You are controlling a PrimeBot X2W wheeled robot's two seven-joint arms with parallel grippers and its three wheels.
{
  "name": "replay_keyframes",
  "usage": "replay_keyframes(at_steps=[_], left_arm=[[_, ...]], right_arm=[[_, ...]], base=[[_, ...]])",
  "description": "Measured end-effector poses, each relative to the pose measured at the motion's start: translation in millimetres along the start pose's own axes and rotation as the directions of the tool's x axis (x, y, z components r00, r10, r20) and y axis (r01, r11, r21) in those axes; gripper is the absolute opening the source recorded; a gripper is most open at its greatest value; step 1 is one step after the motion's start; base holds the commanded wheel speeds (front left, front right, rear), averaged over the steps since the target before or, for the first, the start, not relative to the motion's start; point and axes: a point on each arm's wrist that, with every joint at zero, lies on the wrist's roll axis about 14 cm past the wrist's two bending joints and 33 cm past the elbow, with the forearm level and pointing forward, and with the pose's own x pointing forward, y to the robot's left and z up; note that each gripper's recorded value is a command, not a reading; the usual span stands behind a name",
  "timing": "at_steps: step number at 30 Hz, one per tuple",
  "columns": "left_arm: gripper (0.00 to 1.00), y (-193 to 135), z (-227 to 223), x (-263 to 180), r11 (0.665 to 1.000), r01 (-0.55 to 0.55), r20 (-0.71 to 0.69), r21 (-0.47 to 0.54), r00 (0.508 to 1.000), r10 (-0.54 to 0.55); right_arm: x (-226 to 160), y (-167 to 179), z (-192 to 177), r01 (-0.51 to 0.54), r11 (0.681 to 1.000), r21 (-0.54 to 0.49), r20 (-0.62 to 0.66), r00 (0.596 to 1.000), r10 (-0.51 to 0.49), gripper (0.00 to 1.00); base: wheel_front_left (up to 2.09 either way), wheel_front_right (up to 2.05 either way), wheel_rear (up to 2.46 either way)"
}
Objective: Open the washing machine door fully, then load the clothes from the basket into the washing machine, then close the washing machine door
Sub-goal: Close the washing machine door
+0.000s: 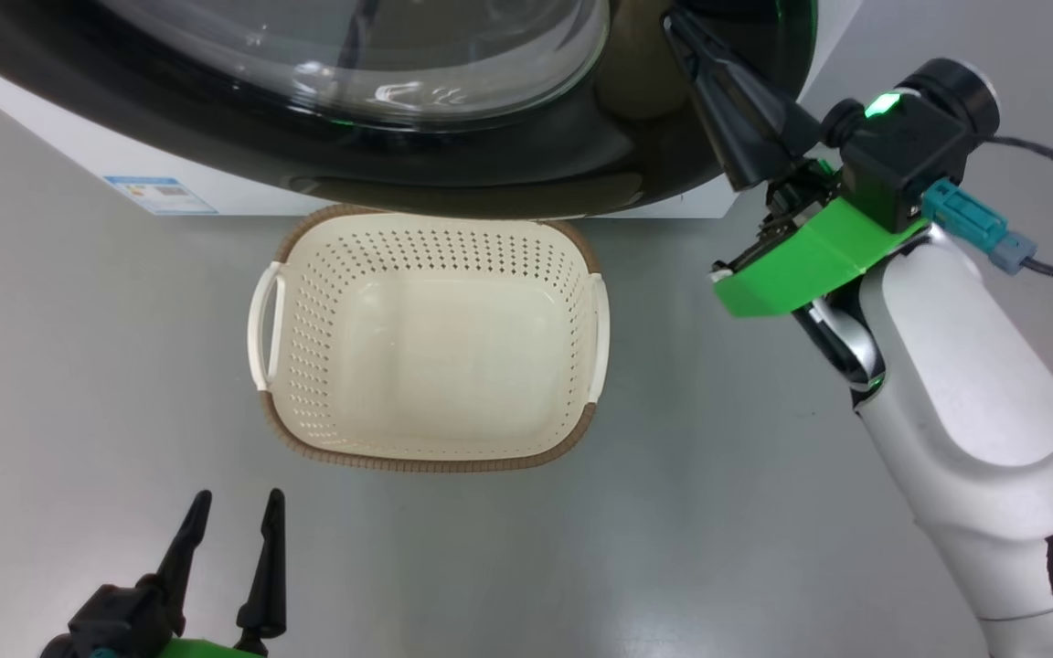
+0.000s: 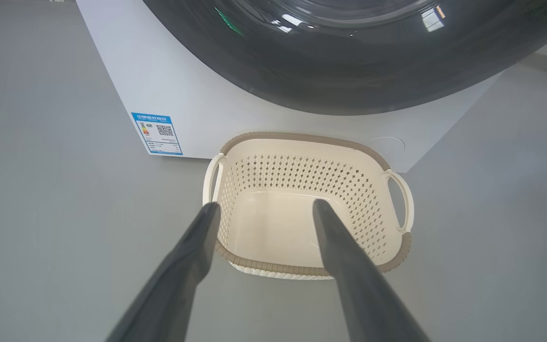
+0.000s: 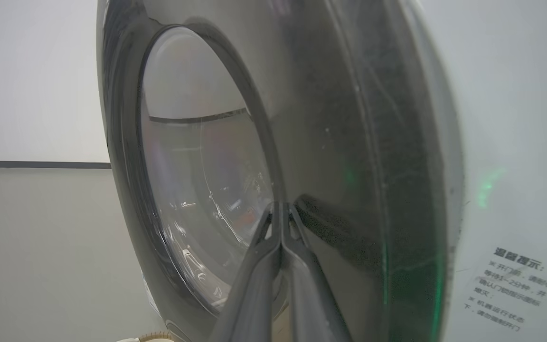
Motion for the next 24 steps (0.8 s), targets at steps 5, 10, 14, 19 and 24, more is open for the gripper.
replay_keyframes(at_steps=[5, 10, 14, 19, 24], left_arm=[[1.00, 2, 0, -2, 1.000, -0.006, -0.001, 0.001, 1.000, 0.006], [1.00, 2, 1, -4, 1.000, -0.008, 0.003, 0.000, 1.000, 0.008], [1.00, 1, 3, -4, 1.000, -0.006, 0.007, -0.001, 1.000, 0.006], [1.00, 0, 2, -5, 1.000, -0.004, 0.005, -0.003, 1.000, 0.004], [1.00, 0, 2, -7, 1.000, -0.004, 0.004, -0.003, 1.000, 0.004]], right_arm=[[8, -4, -1, -0.022, 0.999, -0.042, -0.008, 1.000, 0.021, 0.00], [14, -8, 3, -0.027, 0.997, -0.073, -0.004, 1.000, 0.027, 0.00], [19, -14, 5, -0.030, 0.994, -0.101, -0.008, 1.000, 0.029, 0.00], [27, -22, 5, -0.036, 0.989, -0.140, -0.022, 0.999, 0.033, 0.00], [33, -35, 0, -0.028, 0.983, -0.184, -0.052, 0.998, 0.019, 0.00]], base=[[0.00, 0.00, 0.00], [0.00, 0.00, 0.00], [0.00, 0.00, 0.00], [0.00, 0.00, 0.00], [0.00, 0.00, 0.00]])
